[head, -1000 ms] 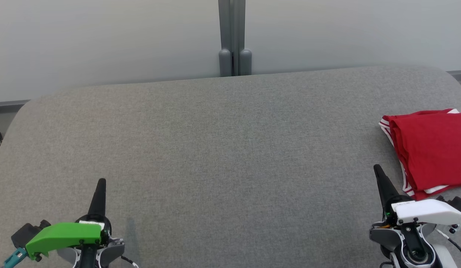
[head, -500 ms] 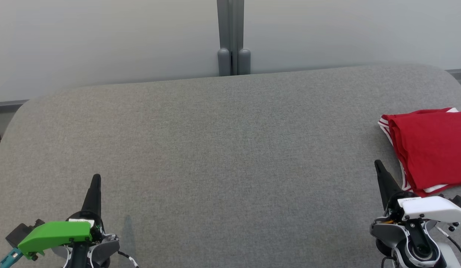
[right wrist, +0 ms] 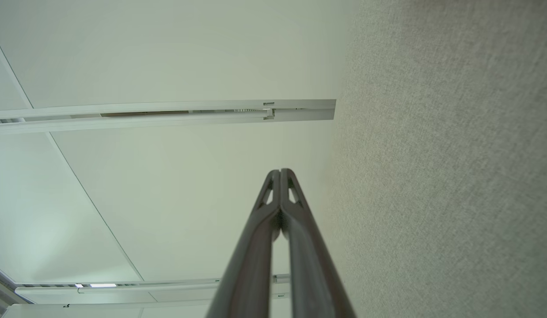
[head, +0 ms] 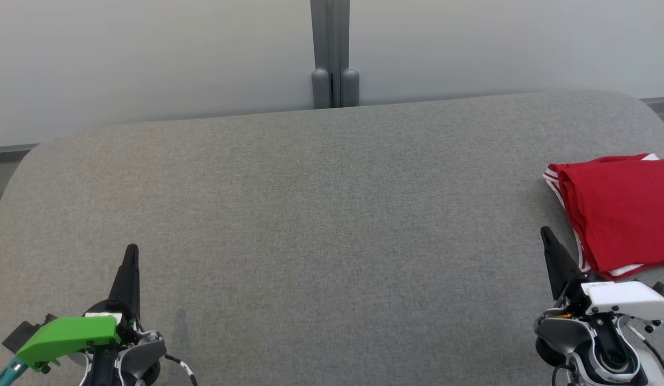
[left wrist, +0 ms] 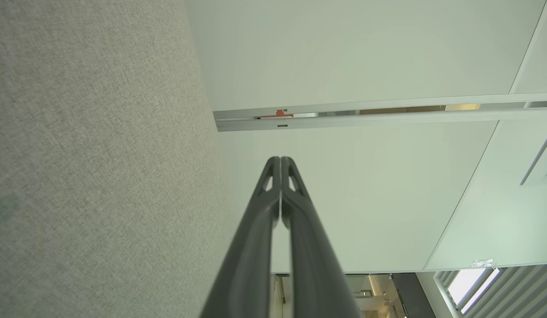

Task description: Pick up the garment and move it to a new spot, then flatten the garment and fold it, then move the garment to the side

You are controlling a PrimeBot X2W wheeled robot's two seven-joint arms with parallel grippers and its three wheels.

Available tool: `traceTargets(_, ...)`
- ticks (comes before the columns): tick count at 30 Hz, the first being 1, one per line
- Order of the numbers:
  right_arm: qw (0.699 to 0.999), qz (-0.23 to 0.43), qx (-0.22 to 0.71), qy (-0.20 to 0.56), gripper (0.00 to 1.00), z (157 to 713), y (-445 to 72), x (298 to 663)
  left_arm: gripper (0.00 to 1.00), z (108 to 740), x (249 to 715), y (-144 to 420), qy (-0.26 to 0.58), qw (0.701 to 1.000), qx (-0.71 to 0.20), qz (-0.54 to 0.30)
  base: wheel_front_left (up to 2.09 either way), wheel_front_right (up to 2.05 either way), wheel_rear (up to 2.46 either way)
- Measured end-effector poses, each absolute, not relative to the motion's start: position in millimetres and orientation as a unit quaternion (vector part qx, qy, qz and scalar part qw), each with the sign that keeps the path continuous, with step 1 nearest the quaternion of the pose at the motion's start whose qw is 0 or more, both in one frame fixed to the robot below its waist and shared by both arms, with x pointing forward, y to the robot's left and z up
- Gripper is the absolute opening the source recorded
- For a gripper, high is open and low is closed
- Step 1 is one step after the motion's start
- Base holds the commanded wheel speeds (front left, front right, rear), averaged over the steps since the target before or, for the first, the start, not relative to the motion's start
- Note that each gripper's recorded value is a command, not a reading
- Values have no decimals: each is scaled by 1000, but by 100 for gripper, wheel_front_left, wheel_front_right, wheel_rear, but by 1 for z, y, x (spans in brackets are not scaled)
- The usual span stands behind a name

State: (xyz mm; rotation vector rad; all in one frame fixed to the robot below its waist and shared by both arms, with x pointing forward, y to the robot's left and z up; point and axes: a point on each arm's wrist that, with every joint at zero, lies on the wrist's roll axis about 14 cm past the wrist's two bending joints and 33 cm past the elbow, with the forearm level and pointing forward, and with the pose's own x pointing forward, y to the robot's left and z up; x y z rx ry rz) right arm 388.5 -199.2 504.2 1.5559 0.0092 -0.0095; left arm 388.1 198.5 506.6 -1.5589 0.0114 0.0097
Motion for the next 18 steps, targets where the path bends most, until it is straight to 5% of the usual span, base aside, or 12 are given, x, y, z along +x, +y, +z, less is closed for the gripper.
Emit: traceTargets(18, 706, -3, 708, 2, 0, 506, -200, 389, 0, 508, 389, 200, 2, 706, -709, 3, 0, 0, 0)
